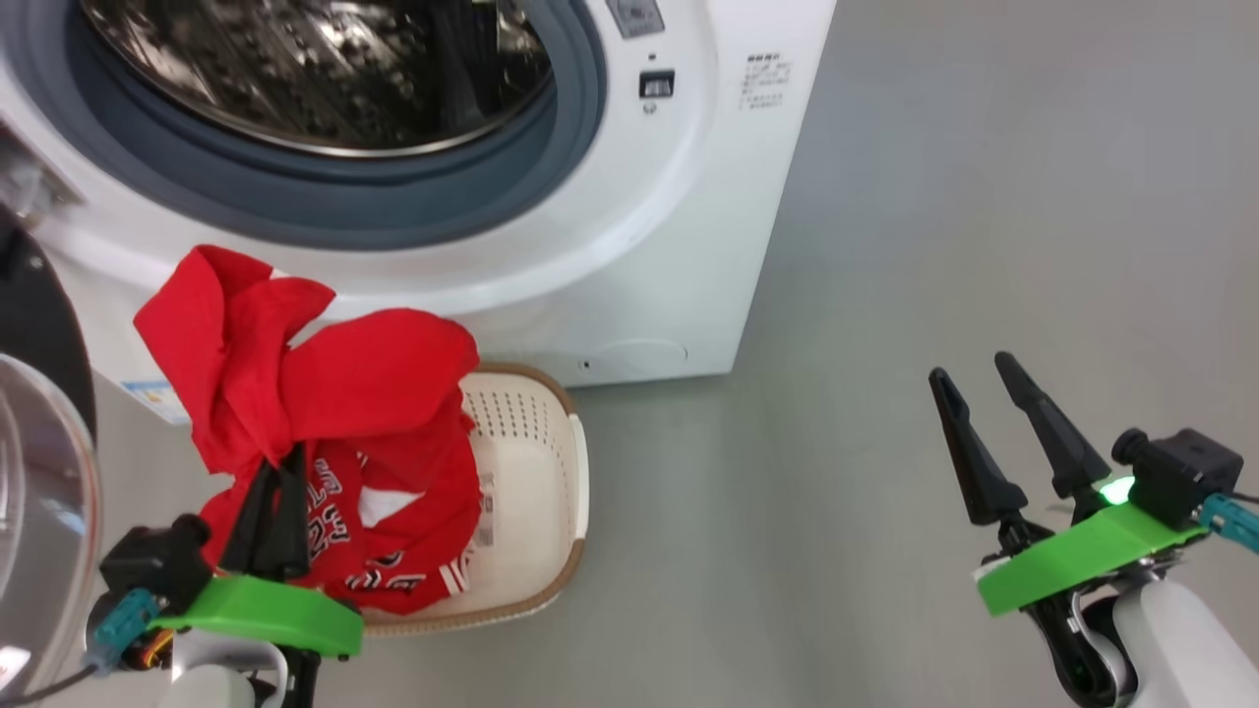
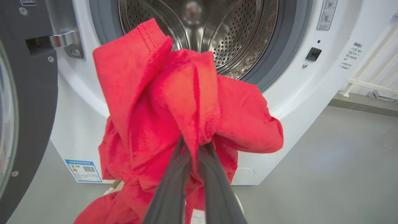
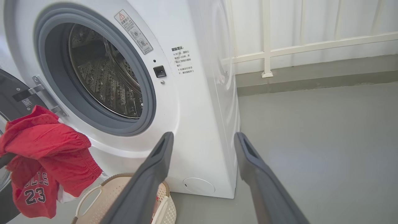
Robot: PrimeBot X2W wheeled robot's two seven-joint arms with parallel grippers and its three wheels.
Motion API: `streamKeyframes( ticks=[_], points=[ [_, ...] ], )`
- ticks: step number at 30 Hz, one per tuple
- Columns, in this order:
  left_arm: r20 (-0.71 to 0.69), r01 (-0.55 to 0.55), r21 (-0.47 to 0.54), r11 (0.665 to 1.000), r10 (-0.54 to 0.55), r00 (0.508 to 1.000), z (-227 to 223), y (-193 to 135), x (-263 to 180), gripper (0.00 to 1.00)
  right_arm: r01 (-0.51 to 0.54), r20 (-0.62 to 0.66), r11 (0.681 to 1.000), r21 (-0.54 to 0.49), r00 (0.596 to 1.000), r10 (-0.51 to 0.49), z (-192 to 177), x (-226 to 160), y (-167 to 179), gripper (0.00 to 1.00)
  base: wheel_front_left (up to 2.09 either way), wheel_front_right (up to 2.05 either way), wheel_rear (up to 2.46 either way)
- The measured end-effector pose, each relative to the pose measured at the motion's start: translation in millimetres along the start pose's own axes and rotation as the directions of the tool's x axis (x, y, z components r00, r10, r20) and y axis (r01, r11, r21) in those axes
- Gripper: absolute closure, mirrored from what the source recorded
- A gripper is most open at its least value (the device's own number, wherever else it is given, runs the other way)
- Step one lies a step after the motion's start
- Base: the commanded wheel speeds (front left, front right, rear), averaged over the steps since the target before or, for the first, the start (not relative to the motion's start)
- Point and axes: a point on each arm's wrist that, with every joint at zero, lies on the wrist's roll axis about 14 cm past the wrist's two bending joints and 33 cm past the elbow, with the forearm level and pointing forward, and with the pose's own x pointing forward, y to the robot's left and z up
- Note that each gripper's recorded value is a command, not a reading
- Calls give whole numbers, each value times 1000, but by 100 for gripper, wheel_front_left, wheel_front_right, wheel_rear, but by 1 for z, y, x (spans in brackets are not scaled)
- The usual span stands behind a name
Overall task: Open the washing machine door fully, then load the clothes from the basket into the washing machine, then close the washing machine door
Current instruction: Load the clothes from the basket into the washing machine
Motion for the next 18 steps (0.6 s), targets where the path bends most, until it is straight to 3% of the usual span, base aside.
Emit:
streamKeyframes(
  ticks=[18],
  points=[
    [136, 36, 46, 998, -42, 990, 45, -20, -31, 100, 8, 49, 1000, -7, 999, -8, 21, -21, 3, 0, 0, 0, 0]
  ],
)
